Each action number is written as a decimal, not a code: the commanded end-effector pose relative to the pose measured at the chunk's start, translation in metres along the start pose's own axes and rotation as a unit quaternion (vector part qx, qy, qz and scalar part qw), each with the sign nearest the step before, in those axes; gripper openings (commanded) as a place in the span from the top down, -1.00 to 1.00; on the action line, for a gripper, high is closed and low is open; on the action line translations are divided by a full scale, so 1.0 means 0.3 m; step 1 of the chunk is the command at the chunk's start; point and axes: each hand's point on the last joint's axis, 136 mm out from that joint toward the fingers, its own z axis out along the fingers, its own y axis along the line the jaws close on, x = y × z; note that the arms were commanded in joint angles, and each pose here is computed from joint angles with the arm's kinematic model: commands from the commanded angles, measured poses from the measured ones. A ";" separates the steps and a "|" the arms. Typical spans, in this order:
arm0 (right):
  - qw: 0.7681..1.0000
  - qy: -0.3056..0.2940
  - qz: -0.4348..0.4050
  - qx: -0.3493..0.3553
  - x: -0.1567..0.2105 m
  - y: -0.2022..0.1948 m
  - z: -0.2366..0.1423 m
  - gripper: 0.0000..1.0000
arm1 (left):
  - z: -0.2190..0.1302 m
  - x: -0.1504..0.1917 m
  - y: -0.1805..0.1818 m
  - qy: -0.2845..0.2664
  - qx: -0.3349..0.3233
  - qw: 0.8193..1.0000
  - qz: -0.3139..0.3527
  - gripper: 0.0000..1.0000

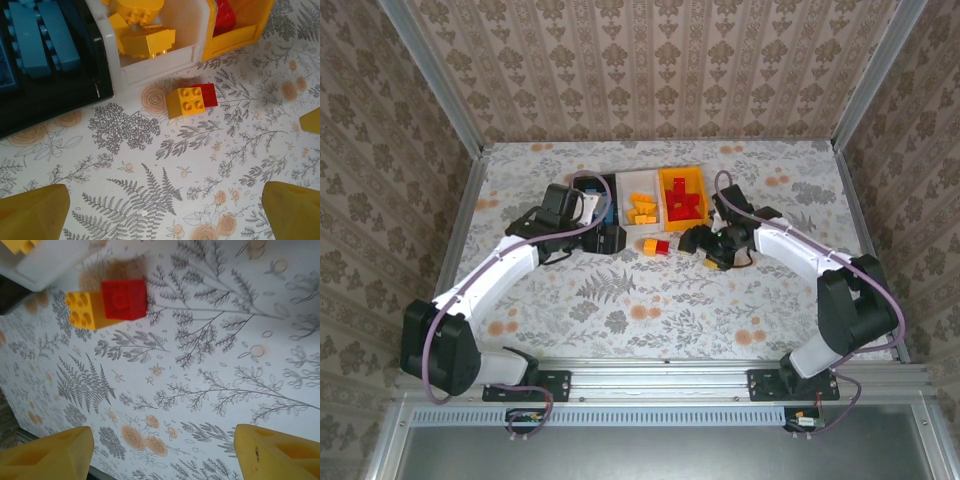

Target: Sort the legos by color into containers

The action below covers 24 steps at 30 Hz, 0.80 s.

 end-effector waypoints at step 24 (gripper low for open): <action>0.997 0.081 -0.002 0.008 -0.099 0.052 0.239 -0.27 | -0.027 0.098 0.050 0.001 -0.025 0.997 -0.067 -1.00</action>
